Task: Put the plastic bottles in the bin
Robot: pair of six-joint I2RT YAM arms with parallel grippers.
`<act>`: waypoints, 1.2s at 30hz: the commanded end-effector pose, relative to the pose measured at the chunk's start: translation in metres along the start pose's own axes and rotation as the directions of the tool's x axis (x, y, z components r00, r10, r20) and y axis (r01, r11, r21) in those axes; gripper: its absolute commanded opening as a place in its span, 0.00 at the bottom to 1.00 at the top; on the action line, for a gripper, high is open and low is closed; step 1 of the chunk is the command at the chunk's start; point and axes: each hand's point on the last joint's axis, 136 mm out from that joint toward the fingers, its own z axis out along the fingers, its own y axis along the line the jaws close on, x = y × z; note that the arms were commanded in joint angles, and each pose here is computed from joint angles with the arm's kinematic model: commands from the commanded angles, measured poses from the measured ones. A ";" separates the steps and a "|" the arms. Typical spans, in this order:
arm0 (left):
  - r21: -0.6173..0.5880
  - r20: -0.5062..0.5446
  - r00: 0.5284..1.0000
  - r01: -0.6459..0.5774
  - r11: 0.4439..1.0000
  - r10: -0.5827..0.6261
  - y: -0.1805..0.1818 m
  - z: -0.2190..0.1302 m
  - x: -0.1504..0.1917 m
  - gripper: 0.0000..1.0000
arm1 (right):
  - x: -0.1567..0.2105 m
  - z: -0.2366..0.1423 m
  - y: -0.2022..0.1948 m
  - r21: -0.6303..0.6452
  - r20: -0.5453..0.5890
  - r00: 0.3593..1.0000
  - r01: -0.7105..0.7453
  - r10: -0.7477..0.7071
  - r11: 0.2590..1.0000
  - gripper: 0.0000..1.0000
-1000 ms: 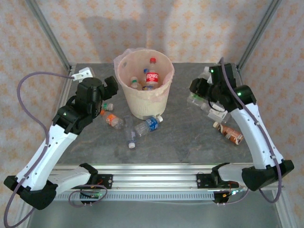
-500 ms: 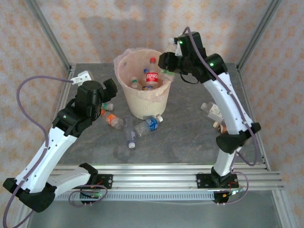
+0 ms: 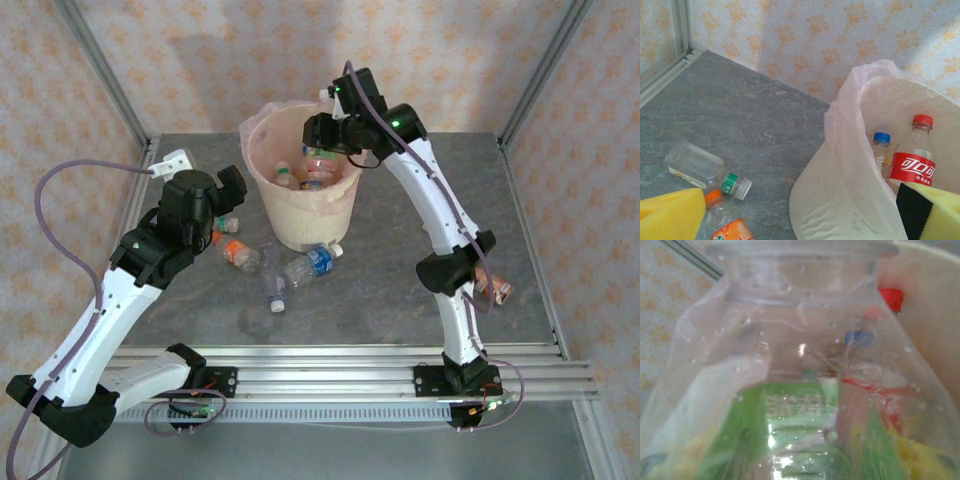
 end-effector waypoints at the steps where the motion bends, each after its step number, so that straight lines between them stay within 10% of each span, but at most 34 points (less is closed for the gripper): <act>1: -0.040 0.016 1.000 0.014 0.999 -0.013 0.011 0.000 -0.001 1.00 | 0.005 0.000 0.006 -0.006 -0.015 1.000 0.019 -0.019 1.000 0.34; 8: -0.035 0.012 1.000 0.014 0.999 -0.014 0.008 0.002 0.000 1.00 | 0.019 0.025 -0.005 0.041 -0.069 0.997 0.028 -0.025 0.999 0.41; 16: -0.037 0.015 1.000 0.020 0.999 -0.020 0.007 0.003 -0.001 1.00 | 0.021 0.023 -0.009 0.072 -0.073 0.996 0.055 -0.050 0.996 0.71; 36: -0.056 0.012 1.000 0.022 0.998 -0.022 0.012 0.004 0.001 1.00 | -0.011 -0.085 -0.032 0.276 0.107 0.979 0.136 -0.171 0.952 0.99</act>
